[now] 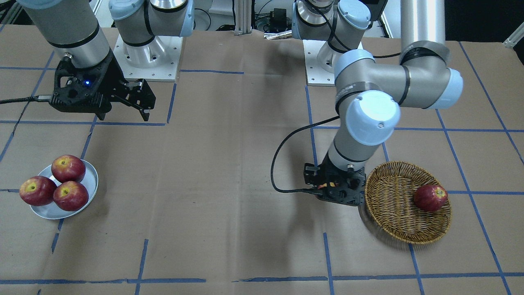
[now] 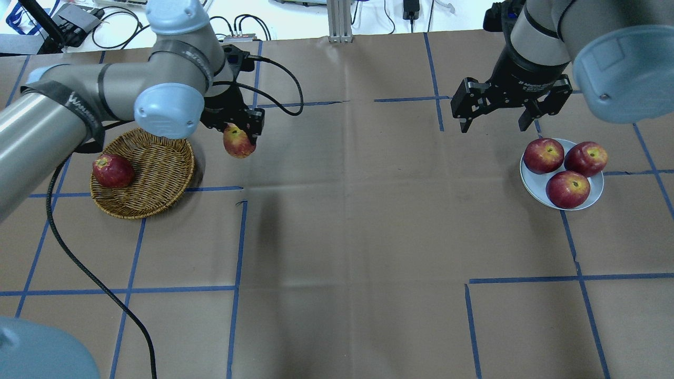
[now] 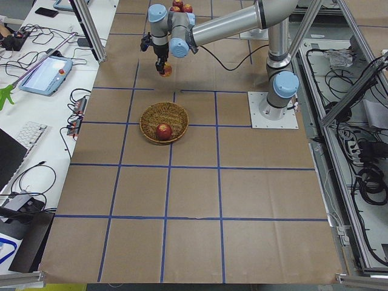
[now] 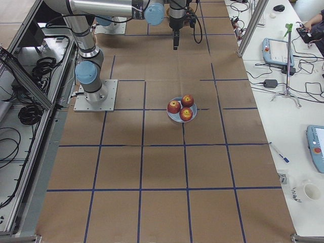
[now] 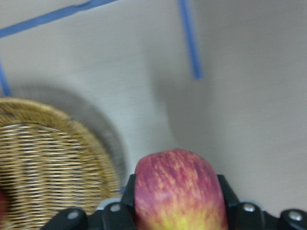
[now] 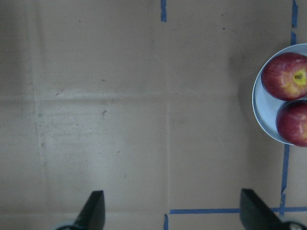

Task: Transfer apple from basket to plate
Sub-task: 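Lift the apple with the left gripper and carry it toward the table center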

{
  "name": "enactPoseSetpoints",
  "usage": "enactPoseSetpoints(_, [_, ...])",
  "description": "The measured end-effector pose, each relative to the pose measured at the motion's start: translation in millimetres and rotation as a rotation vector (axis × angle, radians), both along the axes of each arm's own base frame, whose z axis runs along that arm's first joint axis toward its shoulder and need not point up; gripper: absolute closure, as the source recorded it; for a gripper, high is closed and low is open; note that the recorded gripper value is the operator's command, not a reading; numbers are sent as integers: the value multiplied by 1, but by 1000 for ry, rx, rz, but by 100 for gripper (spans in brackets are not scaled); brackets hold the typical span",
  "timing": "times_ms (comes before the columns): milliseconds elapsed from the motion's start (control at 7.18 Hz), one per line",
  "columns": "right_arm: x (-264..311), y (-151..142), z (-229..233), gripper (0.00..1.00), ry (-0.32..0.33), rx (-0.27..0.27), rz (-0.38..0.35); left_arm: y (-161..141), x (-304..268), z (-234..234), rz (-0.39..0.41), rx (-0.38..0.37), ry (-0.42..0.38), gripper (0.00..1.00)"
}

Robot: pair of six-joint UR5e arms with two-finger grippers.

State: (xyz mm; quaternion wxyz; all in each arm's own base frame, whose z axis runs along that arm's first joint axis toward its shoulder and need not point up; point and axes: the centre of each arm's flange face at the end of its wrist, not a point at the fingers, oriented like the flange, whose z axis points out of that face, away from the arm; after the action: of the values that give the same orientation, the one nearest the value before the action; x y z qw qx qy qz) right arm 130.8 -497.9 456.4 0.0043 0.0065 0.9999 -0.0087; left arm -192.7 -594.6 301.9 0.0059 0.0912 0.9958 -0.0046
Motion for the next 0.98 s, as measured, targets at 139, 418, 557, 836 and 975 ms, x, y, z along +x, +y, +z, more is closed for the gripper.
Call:
enactPoseSetpoints(139, [0, 0, 0, 0, 0, 0, 0, 9, -48, -15, 11, 1, 1, 51])
enactPoseSetpoints(418, [0, 0, 0, 0, -1, 1, 0, 20, -124, -51, 0, -5, 3, 51])
enactPoseSetpoints(557, [0, 0, 0, 0, -1, 1, -1, 24, -152, -67, -8, 1, 2, 51])
enactPoseSetpoints(836, [0, 0, 0, 0, -1, -1, -1, 28, -176, -89, -4, 11, -2, 50])
enactPoseSetpoints(975, [0, 0, 0, 0, -2, -1, -1, 27, -179, -97, -2, 10, 0, 50])
